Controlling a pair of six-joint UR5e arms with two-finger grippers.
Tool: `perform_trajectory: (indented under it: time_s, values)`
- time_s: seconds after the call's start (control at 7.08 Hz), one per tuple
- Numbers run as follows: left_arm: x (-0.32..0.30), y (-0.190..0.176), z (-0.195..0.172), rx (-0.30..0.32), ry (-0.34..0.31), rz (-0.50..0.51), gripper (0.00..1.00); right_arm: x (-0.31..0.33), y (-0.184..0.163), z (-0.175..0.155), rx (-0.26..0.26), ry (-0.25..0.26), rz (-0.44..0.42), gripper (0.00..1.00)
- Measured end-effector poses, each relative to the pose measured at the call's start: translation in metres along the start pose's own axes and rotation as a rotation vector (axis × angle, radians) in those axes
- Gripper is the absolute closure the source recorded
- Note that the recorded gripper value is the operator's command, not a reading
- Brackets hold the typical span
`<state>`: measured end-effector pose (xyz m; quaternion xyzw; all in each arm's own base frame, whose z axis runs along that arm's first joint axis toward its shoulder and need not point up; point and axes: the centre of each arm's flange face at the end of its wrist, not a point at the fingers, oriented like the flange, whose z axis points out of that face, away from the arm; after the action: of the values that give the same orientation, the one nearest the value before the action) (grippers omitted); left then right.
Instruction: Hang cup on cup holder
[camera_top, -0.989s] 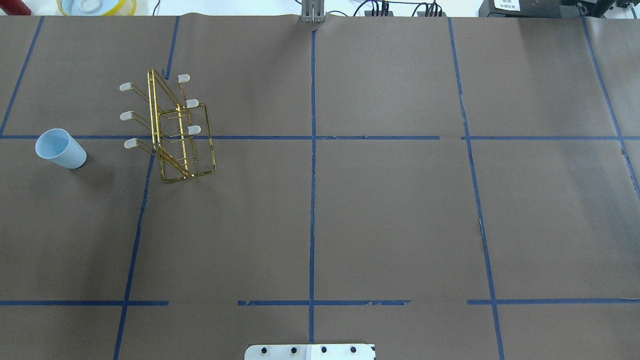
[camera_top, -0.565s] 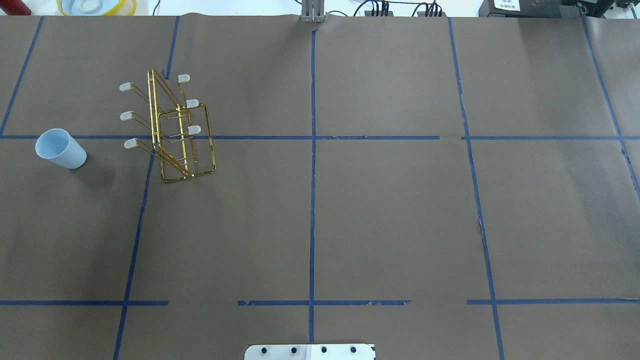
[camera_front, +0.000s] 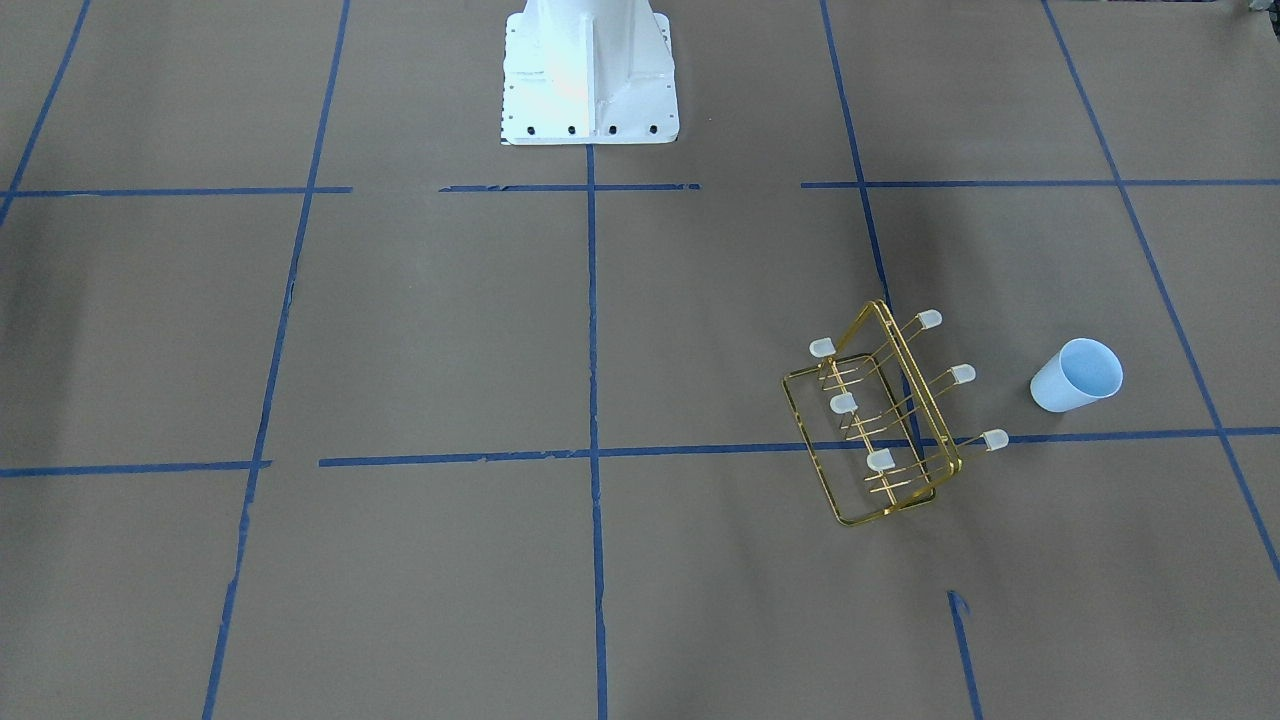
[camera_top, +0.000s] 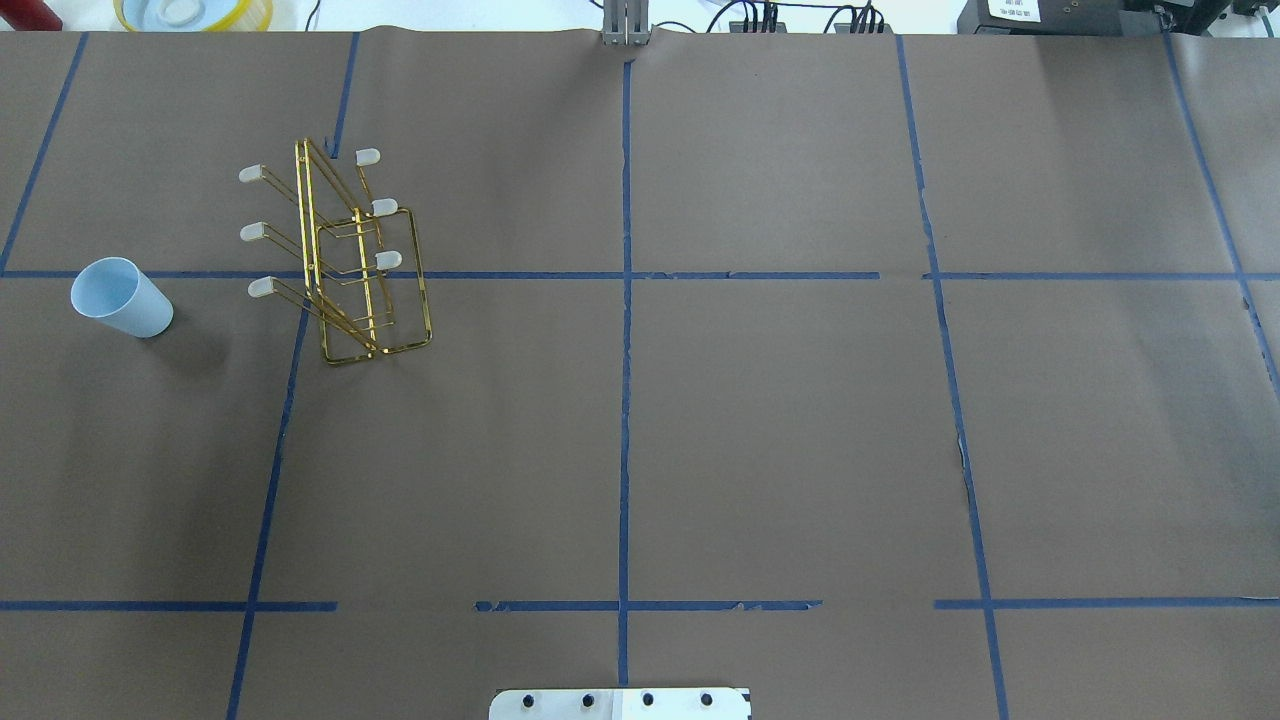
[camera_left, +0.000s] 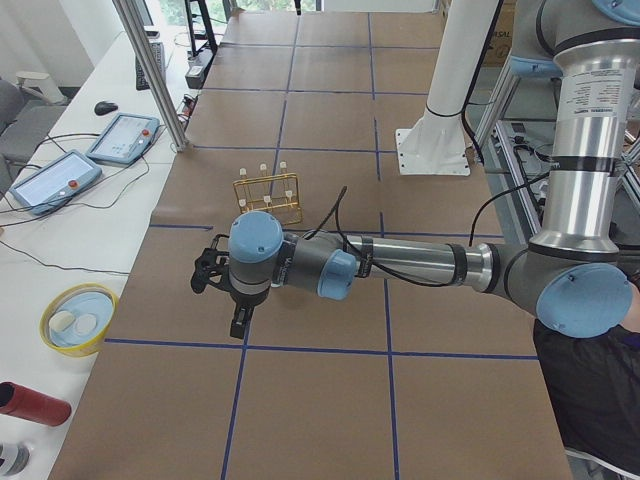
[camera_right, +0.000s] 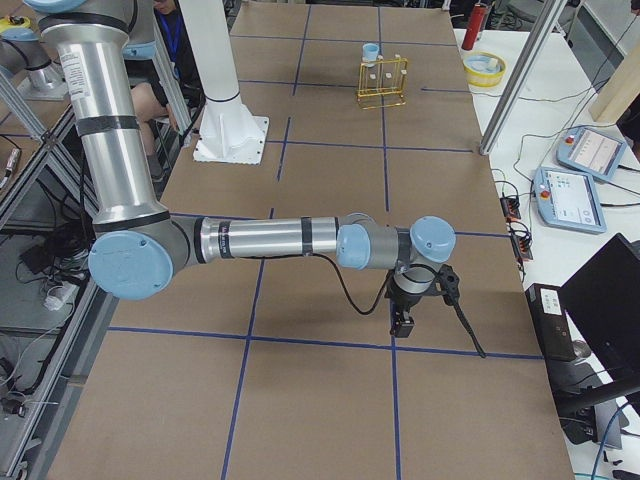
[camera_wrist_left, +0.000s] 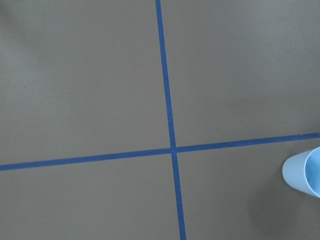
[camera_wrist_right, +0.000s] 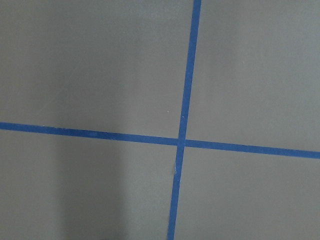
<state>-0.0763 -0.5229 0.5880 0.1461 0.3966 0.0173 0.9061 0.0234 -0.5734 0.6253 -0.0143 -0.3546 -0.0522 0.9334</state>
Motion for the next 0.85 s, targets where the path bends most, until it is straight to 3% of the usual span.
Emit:
perform_trajectory:
  time_s: [0.28,0.85]
  values:
    - [0.047,-0.016,0.013,0.046,-0.027,-0.032,0.0,0.0,0.0,0.0,0.0,0.0,0.0,0.0]
    - [0.144,-0.027,0.027,0.232,-0.066,-0.061,0.0,0.0,0.0,0.0,0.0,0.0,0.0,0.0]
